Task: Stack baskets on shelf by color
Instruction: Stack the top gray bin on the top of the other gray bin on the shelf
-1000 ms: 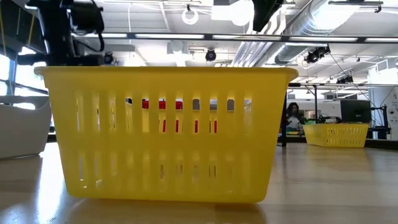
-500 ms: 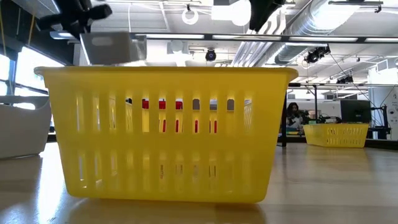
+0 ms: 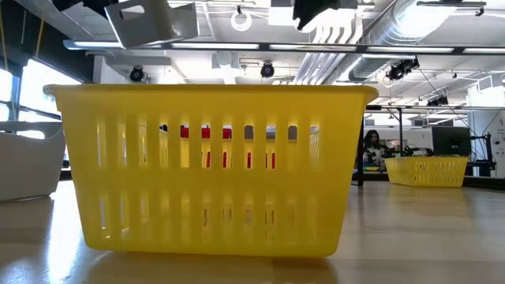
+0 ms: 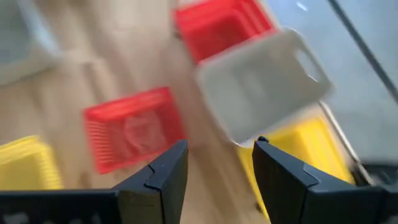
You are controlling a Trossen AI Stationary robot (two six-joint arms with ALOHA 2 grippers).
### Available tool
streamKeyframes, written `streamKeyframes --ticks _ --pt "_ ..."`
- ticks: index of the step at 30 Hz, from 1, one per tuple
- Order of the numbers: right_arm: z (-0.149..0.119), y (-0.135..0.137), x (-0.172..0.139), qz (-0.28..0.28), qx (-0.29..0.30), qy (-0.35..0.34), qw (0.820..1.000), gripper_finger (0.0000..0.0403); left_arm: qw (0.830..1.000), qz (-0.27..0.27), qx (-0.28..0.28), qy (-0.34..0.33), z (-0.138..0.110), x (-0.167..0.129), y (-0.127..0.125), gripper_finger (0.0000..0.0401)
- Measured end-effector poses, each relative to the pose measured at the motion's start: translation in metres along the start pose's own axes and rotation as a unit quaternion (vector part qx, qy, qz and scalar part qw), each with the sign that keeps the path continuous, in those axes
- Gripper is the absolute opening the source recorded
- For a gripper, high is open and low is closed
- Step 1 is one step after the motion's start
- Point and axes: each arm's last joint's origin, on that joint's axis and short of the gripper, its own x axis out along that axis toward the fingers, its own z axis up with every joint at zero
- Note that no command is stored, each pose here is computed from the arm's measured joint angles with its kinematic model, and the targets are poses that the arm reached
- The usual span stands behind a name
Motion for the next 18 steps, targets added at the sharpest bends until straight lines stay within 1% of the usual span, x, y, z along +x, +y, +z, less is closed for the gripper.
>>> streamKeyframes --ticks 4,7,12,18 --pt "0.005 0.014 -0.003 0.067 -0.053 -0.033 0.996 0.0165 0.999 -0.009 -0.014 0.040 -0.010 0.003 -0.011 0.0000" --pt "0.007 0.024 -0.006 0.106 -0.096 -0.053 0.988 0.0165 0.998 0.001 -0.016 0.064 -0.018 0.008 -0.024 0.0000" --pt "0.005 0.041 -0.011 0.144 -0.163 -0.075 0.973 0.0165 0.996 0.006 -0.016 0.085 -0.035 0.017 -0.055 0.0000" --pt "0.000 0.057 -0.017 0.181 -0.232 -0.083 0.952 0.0165 0.995 0.018 -0.008 0.099 -0.061 0.029 -0.094 0.0000"
